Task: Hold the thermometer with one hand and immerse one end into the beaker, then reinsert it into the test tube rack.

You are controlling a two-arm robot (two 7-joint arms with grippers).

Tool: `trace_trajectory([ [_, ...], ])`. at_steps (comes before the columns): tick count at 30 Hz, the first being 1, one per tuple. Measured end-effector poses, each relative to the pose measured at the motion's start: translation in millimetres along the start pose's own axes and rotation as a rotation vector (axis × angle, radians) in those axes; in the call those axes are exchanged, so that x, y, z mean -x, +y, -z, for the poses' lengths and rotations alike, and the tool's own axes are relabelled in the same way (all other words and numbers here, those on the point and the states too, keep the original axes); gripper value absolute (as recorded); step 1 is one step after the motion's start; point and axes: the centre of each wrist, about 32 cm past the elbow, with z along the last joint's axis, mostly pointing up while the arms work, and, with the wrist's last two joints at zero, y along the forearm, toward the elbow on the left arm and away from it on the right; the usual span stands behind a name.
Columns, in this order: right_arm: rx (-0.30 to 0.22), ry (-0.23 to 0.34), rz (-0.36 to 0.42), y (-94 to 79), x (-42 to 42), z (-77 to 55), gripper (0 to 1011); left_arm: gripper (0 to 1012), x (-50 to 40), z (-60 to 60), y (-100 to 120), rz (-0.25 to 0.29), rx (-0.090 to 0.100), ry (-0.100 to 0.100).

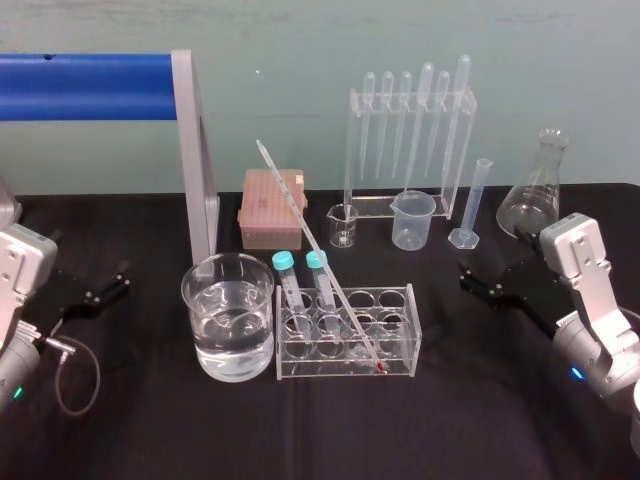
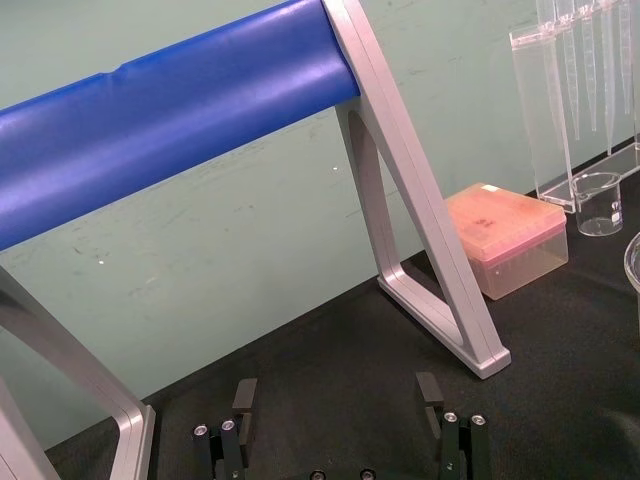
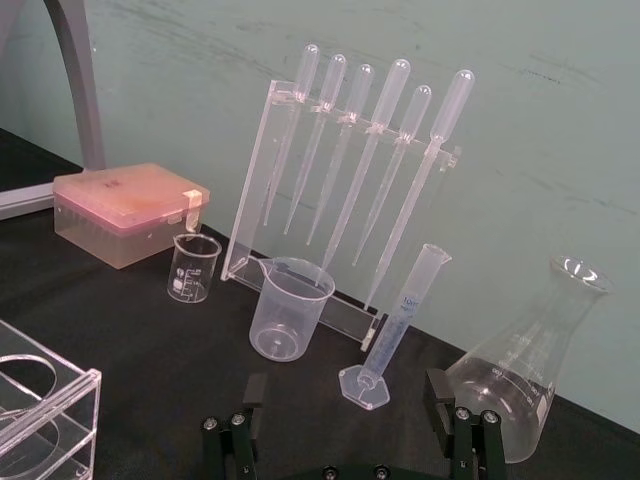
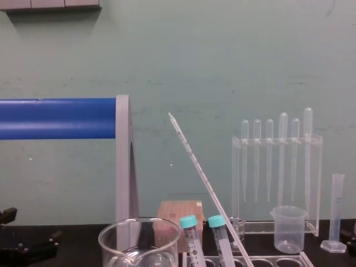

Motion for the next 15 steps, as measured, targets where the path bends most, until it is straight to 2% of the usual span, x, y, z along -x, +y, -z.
trace_trajectory([
  [15,0.000,0.000,0.000,0.0,0.0,0.0,1003,1008,0.0,0.0,0.0,0.000,0.000,0.000],
])
